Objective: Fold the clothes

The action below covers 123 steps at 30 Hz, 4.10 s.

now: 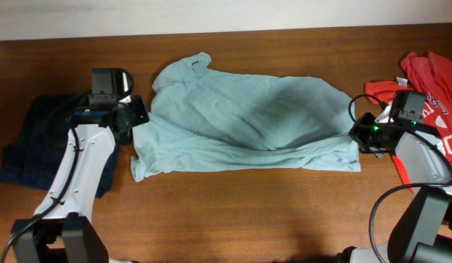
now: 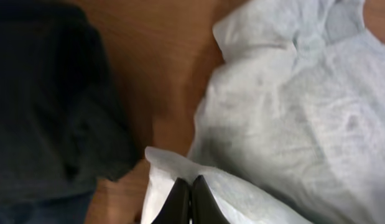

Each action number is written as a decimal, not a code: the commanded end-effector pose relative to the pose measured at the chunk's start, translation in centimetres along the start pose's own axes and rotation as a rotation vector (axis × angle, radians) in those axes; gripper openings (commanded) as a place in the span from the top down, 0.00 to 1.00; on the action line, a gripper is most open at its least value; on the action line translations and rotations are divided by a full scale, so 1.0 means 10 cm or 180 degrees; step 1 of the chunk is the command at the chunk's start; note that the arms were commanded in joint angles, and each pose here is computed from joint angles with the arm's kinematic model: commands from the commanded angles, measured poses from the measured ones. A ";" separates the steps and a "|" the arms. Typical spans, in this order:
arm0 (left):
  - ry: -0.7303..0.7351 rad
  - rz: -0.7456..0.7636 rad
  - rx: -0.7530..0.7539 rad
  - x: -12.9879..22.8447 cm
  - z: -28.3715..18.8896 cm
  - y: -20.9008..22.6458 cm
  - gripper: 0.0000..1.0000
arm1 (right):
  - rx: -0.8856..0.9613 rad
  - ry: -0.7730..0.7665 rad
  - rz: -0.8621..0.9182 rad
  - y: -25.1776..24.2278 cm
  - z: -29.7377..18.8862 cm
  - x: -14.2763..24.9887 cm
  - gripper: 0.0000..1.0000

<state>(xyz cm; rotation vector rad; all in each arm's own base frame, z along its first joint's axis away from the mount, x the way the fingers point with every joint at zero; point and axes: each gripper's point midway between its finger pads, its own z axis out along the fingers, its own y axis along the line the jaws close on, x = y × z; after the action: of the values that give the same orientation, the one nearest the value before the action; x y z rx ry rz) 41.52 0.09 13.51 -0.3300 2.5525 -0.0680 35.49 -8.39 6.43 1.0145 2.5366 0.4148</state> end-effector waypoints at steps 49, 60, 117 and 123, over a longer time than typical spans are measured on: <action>-0.0058 0.1189 0.1087 -0.79 -0.05 -0.94 0.43 | -0.0838 -0.0116 -0.1429 1.08 -0.68 -0.30 0.16; 0.0031 0.1235 0.1169 -0.93 1.13 -1.12 0.37 | -0.0802 -0.0446 -0.1486 1.07 -0.08 -0.80 0.15; -0.0017 0.1769 0.1001 -0.86 2.30 -1.52 0.47 | -0.0745 0.0529 -0.1064 0.70 0.37 -0.25 0.14; -0.0018 0.1757 0.0998 -0.91 2.22 -1.52 1.00 | -0.0744 0.0530 -0.1064 0.70 0.37 -0.25 0.14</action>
<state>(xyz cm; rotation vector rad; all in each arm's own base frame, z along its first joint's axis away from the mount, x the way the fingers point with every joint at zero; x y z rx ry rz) 64.28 -12.17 1.21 0.4883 2.4766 -0.2589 42.68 -4.71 6.23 0.4889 2.6701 0.6881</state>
